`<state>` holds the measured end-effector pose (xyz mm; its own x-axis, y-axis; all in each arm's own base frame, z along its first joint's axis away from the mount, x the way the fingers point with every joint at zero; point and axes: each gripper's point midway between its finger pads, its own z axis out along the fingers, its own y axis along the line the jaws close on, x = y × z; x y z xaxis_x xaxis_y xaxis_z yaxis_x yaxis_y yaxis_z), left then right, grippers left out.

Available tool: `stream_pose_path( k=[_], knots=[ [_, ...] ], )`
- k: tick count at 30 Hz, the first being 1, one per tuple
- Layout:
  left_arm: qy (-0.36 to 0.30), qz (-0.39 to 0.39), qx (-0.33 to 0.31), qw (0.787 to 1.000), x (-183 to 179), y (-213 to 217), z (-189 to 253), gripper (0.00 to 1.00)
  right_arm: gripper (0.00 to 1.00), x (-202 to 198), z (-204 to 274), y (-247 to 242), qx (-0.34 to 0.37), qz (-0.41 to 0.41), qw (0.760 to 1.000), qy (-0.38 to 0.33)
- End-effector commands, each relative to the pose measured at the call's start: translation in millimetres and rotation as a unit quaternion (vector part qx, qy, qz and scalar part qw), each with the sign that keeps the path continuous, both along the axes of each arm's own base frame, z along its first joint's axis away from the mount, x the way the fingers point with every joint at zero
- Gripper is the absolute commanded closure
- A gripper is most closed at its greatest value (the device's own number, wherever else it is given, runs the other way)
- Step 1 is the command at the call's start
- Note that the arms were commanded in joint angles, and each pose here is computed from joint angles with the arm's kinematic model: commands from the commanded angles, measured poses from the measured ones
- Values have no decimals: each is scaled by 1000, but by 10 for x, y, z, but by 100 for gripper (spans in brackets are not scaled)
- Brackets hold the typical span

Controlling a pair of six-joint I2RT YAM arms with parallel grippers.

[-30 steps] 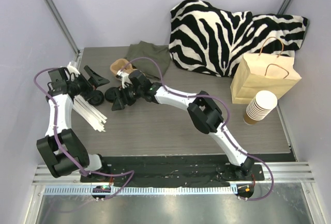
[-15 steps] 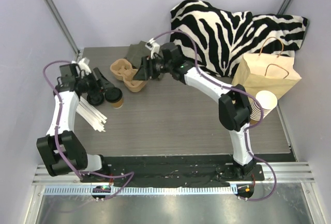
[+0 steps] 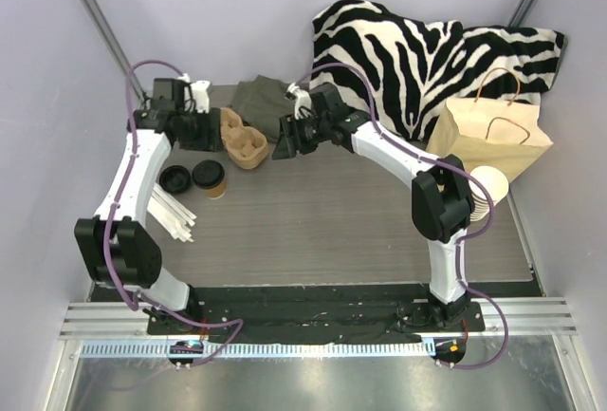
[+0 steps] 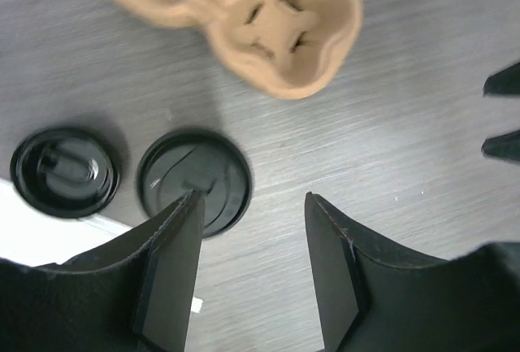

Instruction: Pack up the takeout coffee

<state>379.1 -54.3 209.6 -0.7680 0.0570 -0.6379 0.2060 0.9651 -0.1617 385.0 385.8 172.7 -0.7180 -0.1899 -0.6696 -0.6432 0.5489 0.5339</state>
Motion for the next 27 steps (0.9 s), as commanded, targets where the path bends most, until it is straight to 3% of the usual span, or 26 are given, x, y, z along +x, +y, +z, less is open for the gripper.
stream_pose_path(
  k=[1,6,13,23,27],
  knots=[
    [-7,-78,46,996,146,-234,93,42,42,147,389,-528,-31,-31,998,-44],
    [0,-114,88,990,384,-415,-91,40,42,167,478,-932,-68,-54,994,-64],
    [-3,-105,139,985,831,-338,-173,51,42,5,362,-1191,-89,-70,992,-53],
    [21,-109,163,980,816,-236,-375,62,43,-3,317,-1132,-78,-65,994,-36],
    [49,-20,102,993,776,-194,-439,94,43,-1,280,-1101,-73,-64,995,-29]
  ],
)
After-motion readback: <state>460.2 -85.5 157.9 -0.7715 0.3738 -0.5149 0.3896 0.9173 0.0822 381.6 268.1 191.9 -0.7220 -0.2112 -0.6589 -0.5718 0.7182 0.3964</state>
